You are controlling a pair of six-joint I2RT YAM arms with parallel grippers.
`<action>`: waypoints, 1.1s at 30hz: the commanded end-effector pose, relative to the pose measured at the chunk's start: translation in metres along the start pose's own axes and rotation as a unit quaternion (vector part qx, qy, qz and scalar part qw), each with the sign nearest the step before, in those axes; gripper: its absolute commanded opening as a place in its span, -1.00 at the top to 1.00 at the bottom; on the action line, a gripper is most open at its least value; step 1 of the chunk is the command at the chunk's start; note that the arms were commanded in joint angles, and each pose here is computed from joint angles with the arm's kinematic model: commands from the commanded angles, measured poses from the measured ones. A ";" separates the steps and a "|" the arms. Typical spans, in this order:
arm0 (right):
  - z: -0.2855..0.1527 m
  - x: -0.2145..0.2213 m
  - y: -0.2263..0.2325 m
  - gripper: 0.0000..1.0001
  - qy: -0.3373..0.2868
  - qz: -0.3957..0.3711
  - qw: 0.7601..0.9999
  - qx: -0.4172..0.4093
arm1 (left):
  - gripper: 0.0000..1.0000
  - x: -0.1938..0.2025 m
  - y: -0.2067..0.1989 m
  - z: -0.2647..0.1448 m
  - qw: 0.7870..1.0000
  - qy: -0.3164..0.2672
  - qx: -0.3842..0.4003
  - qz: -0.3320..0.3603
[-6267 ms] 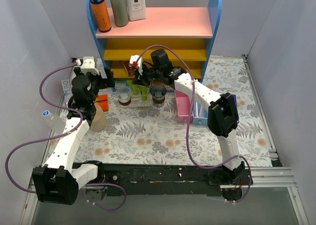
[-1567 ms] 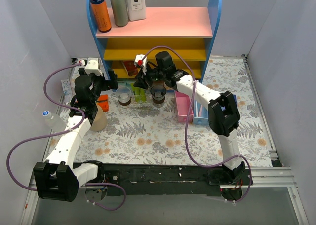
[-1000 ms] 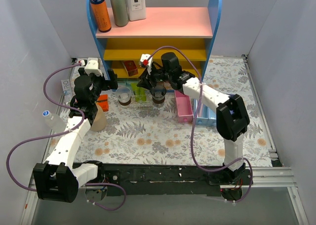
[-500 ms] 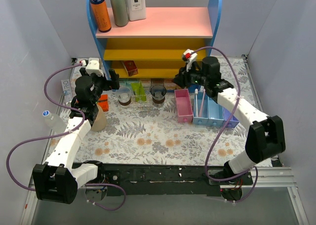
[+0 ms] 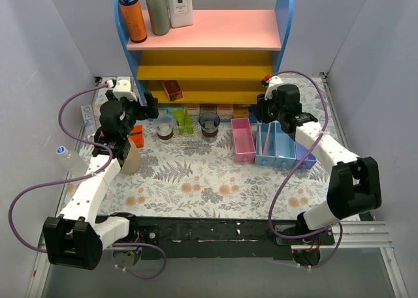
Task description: Prepare toiletry sets of a toothbrush and toothpaste on the tray
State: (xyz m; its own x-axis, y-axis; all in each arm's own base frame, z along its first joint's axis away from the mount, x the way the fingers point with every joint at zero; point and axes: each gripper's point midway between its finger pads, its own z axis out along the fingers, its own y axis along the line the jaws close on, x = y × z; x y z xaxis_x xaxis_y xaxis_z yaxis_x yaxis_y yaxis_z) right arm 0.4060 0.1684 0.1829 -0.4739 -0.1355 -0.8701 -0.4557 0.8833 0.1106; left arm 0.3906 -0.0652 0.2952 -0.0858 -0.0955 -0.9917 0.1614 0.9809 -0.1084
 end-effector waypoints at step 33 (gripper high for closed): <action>0.046 0.040 -0.034 0.22 0.061 0.071 0.987 0.132 | -0.96 -0.008 -0.008 -0.002 1.000 -0.006 0.017 0.000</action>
State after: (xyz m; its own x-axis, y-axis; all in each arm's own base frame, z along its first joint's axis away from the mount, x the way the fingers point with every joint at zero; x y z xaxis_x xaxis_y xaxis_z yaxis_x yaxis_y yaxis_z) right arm 0.4198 0.1481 0.1087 -0.6569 -0.0561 -0.7519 -0.1906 0.9772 0.0936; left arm 0.3894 -0.0698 0.2962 -0.0876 -0.1077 -0.9903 0.1837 0.9753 -0.1224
